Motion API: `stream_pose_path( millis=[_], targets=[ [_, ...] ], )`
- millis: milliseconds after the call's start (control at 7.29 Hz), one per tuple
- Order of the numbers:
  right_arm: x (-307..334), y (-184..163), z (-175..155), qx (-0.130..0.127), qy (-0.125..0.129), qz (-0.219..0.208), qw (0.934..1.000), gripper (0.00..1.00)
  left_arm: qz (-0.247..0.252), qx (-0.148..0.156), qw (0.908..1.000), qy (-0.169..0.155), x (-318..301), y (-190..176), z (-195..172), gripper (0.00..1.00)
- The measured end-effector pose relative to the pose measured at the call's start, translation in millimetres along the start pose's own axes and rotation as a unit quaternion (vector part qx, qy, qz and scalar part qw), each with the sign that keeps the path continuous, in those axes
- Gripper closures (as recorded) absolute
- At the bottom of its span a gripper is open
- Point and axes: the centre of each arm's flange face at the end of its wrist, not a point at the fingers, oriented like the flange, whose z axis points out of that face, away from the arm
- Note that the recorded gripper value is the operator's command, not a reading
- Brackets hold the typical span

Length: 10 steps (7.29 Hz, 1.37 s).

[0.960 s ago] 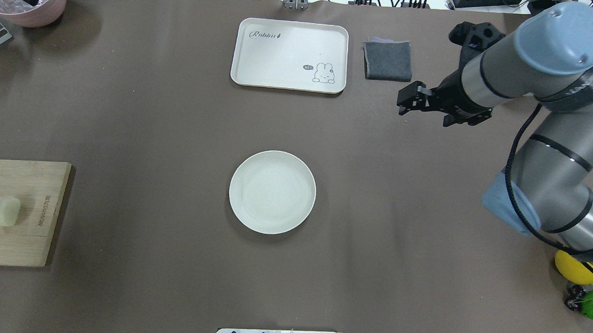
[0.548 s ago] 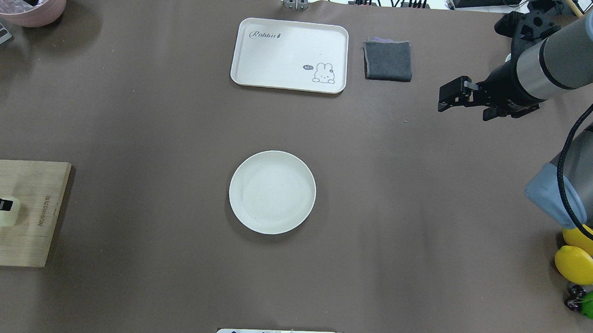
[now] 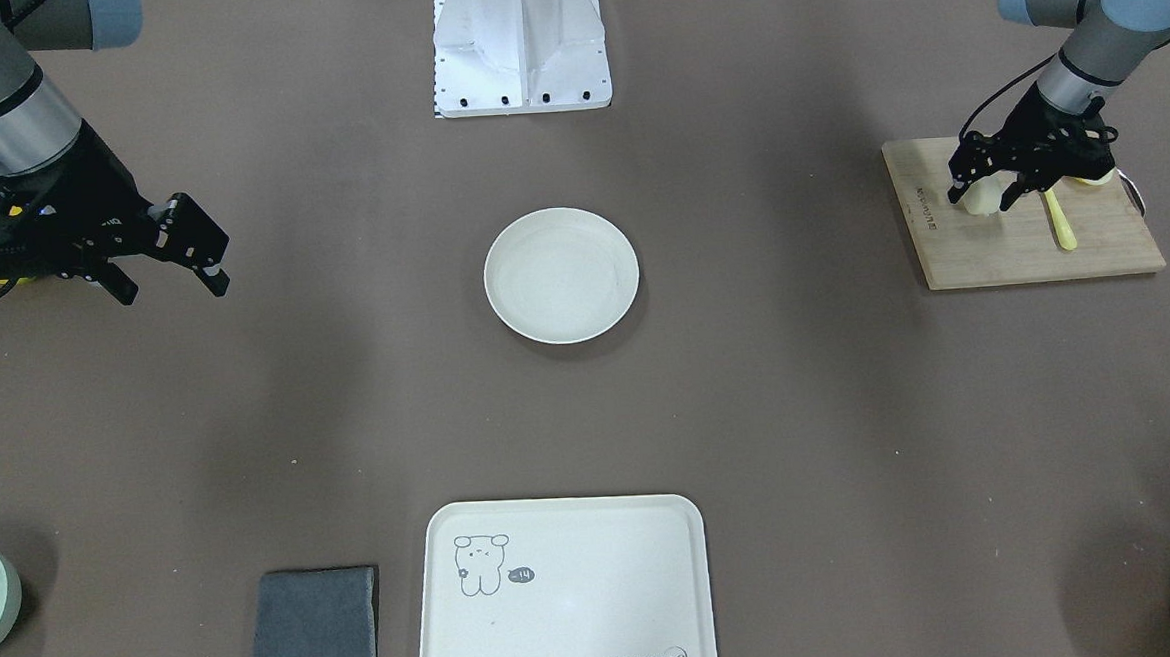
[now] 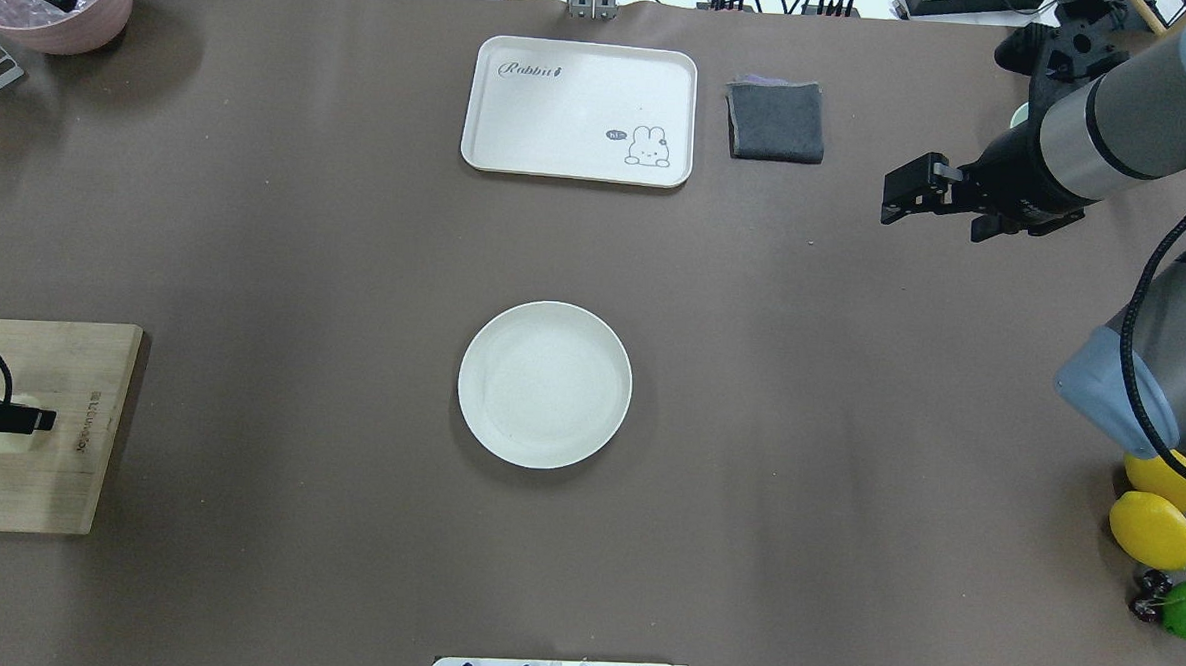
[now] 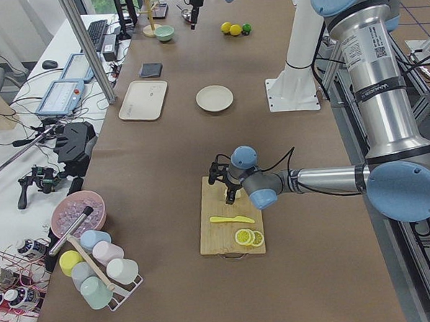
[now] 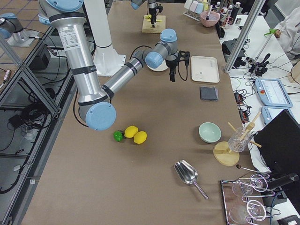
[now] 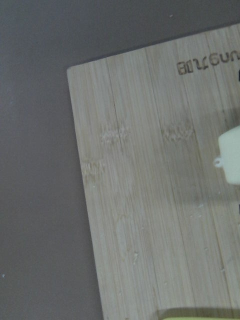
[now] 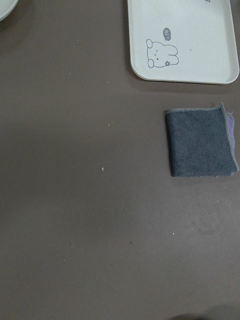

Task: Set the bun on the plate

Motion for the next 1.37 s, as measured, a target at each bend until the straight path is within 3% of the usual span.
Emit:
stream_pose_path(
  millis=[411,823,1097,1371],
  targets=[
    [0,0,1,0.000,0.000,0.000,1.0000,0.00,0.003,0.002,1.0000,0.006,5,-2,-5,0.62],
    [0,0,1,-0.001,0.000,0.000,1.0000,0.00,0.012,0.002,0.9983,0.056,43,-17,-26,0.62],
    [0,1,1,-0.001,0.000,0.000,1.0000,0.00,-0.013,0.016,0.9946,0.101,98,-56,-30,0.62],
    [10,3,4,-0.003,0.007,0.004,1.0000,0.00,-0.056,0.026,0.9887,0.137,186,-120,-25,0.62]
  ],
)
